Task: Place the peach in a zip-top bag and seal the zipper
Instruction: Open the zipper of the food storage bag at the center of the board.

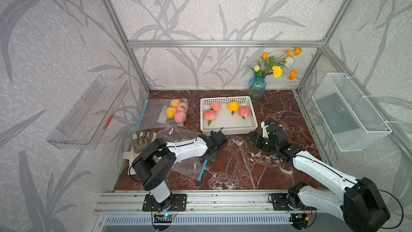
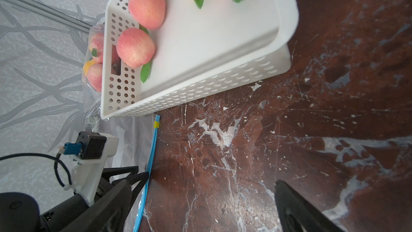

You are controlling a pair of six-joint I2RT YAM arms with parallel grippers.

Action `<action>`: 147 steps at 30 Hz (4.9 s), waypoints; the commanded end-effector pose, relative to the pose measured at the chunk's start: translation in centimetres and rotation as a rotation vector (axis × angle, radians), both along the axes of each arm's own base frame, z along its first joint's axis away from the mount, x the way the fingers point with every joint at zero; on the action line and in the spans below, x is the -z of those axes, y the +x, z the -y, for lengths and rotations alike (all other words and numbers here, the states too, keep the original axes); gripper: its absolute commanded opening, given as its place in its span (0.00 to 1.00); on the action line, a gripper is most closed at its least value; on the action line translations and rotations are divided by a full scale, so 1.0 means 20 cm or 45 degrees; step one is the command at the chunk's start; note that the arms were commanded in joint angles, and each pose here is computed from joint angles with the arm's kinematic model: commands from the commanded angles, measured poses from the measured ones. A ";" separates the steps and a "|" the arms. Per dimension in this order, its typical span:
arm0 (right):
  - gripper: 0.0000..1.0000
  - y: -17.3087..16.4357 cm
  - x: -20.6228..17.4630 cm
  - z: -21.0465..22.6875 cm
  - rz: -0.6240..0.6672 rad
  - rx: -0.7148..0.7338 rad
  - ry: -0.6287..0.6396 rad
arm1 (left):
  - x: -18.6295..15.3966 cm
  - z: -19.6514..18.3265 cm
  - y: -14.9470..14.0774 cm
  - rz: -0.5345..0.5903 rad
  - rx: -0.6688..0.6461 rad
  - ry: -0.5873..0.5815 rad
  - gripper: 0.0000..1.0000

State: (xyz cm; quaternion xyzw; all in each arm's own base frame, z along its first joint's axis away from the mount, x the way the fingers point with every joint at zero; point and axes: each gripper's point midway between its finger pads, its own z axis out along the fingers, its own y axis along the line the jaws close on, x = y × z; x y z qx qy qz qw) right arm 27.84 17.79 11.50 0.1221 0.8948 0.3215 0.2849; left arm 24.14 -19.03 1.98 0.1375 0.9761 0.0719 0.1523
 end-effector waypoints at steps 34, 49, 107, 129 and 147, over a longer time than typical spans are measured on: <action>0.99 -0.03 0.04 -0.09 -0.059 -0.071 0.070 | -0.28 0.14 -0.05 -0.032 0.023 -0.263 0.00; 0.83 -0.23 0.11 -0.61 -0.108 -0.348 0.111 | -0.46 0.28 -0.06 -0.014 0.001 -0.515 0.00; 0.05 -0.15 0.05 -0.83 -0.251 -0.337 0.266 | -0.40 0.27 -0.17 -0.101 0.033 -0.590 0.50; 0.05 -0.25 -0.04 -0.84 -0.254 -0.330 0.165 | -0.49 0.16 -0.15 -0.044 -0.053 -0.464 0.55; 0.06 -0.29 0.01 -0.81 -0.254 -0.301 0.122 | -0.52 0.13 -0.15 0.035 -0.018 -0.522 0.03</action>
